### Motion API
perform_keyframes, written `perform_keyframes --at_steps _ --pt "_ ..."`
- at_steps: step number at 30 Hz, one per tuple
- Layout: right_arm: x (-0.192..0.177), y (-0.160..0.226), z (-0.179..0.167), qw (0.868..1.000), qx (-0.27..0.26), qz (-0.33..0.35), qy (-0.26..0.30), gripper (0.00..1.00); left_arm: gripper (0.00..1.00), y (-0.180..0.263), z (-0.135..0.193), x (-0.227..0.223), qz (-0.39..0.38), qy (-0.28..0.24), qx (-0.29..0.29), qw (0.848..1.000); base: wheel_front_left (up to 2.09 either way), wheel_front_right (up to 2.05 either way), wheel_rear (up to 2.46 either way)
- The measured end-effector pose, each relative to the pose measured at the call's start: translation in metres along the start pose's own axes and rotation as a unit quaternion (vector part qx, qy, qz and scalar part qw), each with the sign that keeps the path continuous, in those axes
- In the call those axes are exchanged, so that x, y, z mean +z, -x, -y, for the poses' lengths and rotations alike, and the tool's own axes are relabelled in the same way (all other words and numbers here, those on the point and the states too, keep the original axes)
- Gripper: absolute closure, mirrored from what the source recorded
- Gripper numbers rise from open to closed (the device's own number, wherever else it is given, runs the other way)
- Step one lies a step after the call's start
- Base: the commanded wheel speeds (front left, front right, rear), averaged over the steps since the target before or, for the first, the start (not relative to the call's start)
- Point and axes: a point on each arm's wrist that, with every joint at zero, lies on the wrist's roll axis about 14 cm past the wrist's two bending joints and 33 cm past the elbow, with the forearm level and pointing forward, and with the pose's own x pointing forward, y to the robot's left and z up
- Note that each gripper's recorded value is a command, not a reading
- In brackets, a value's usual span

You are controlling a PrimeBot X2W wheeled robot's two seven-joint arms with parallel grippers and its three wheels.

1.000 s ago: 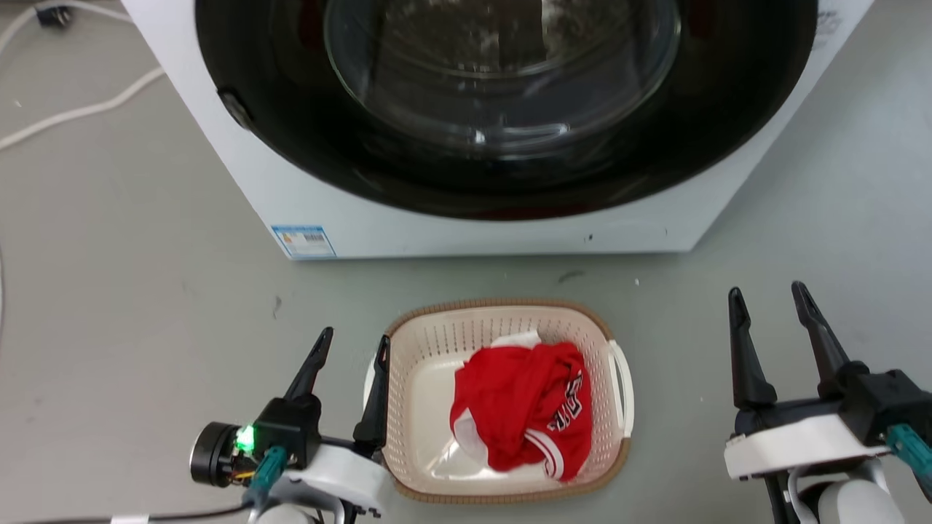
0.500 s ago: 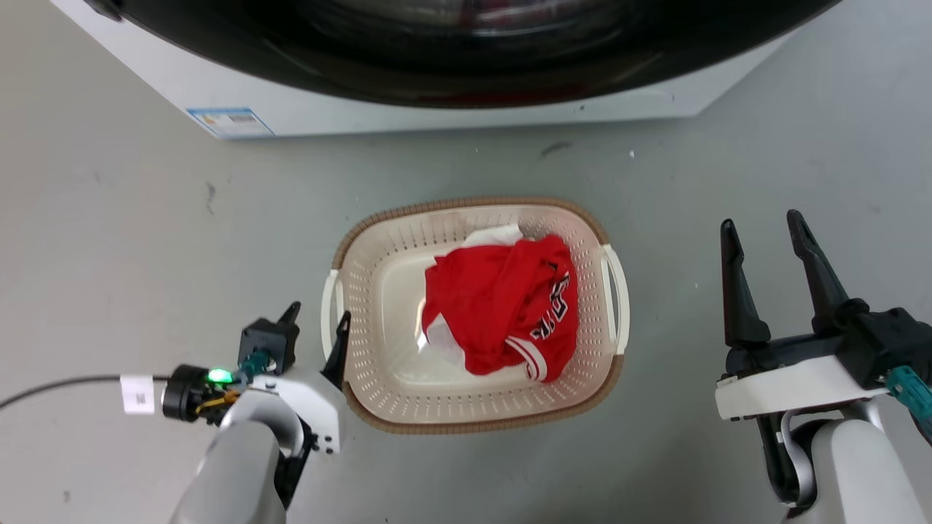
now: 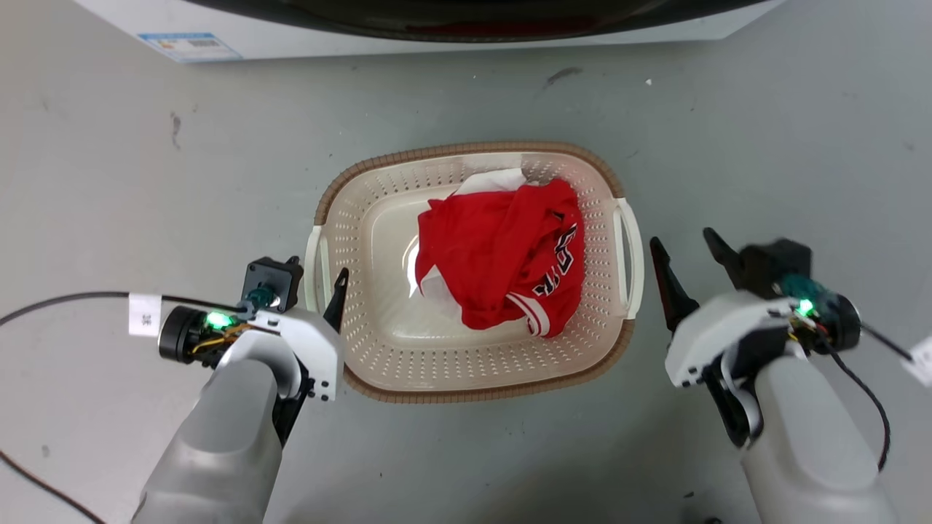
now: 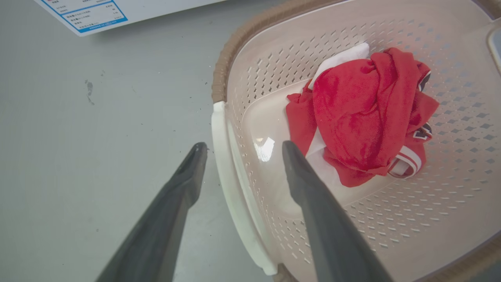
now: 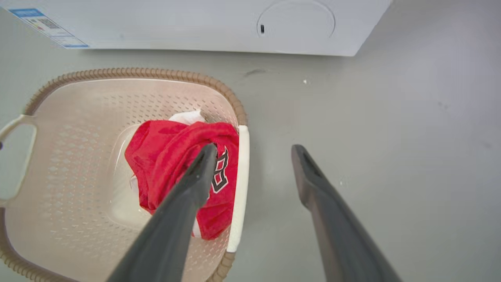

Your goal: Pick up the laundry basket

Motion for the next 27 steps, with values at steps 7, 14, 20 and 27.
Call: perform_keyframes --at_steps 7,14,20,27 --pt "-0.041 -0.027 -0.007 0.994 0.013 -0.11 -0.01 0.0 0.0 -0.011 -0.001 -0.009 -0.02 -0.003 -0.007 1.0 0.0 0.0 0.0" --pt "-0.071 -0.043 -0.015 0.983 0.026 -0.179 -0.011 0.0 0.0 -0.02 -0.005 -0.022 -0.045 -0.002 -0.008 0.999 0.0 0.0 0.0" --pt "-0.085 -0.051 -0.014 0.978 0.026 -0.206 -0.012 0.0 0.0 -0.027 -0.01 -0.029 -0.06 -0.001 -0.009 0.998 0.0 0.0 0.0" --pt "-0.09 -0.061 -0.016 0.975 0.031 -0.221 -0.014 0.0 0.0 -0.035 -0.013 -0.033 -0.073 -0.006 -0.012 0.997 0.0 0.0 0.0"
